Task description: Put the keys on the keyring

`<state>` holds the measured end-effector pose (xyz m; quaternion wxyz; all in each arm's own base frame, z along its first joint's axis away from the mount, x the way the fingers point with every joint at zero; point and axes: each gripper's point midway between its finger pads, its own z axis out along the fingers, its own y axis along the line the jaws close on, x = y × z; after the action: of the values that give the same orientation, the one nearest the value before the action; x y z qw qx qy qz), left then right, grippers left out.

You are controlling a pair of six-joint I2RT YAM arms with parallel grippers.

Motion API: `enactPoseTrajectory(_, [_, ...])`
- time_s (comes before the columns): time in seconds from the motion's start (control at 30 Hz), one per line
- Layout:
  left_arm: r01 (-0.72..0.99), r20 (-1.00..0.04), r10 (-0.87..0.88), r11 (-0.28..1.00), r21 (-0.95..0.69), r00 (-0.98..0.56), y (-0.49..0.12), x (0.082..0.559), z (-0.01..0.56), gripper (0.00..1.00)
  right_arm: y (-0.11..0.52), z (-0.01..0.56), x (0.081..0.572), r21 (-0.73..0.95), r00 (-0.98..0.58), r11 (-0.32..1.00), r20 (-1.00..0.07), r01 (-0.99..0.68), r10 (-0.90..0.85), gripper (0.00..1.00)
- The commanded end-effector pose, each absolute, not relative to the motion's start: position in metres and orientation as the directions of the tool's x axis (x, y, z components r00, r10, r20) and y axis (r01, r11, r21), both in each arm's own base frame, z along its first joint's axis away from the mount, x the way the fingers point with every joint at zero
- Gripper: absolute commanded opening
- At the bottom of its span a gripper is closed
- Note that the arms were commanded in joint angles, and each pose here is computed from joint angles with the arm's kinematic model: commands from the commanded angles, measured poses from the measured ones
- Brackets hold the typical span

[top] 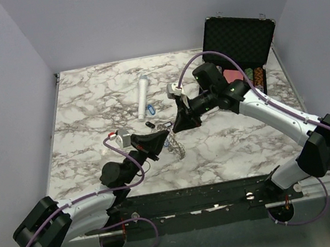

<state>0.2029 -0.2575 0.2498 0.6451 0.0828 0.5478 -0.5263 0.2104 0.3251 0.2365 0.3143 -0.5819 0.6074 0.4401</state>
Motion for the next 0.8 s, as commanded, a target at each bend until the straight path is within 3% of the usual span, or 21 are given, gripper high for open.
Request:
enactPoseTrajectory(0.0, [0.813, -0.686, -0.725, 0.364, -0.455, -0.059, -0.244, 0.196, 0.309, 0.00, 0.331, 0.246, 0.213, 0.146, -0.100, -0.082, -0.904, -0.986, -0.415, 0.06])
enactPoseTrajectory(0.17, [0.804, -0.669, -0.740, 0.357, -0.475, -0.066, -0.242, 0.197, 0.313, 0.00, 0.332, 0.250, 0.216, 0.144, -0.102, -0.071, -0.906, -0.987, -0.411, 0.01])
enactPoseTrajectory(0.77, [0.753, -0.609, -0.790, 0.362, -0.550, -0.066, -0.236, 0.207, 0.317, 0.00, 0.352, 0.250, 0.211, 0.090, -0.047, -0.078, -0.900, -0.993, -0.432, 0.00])
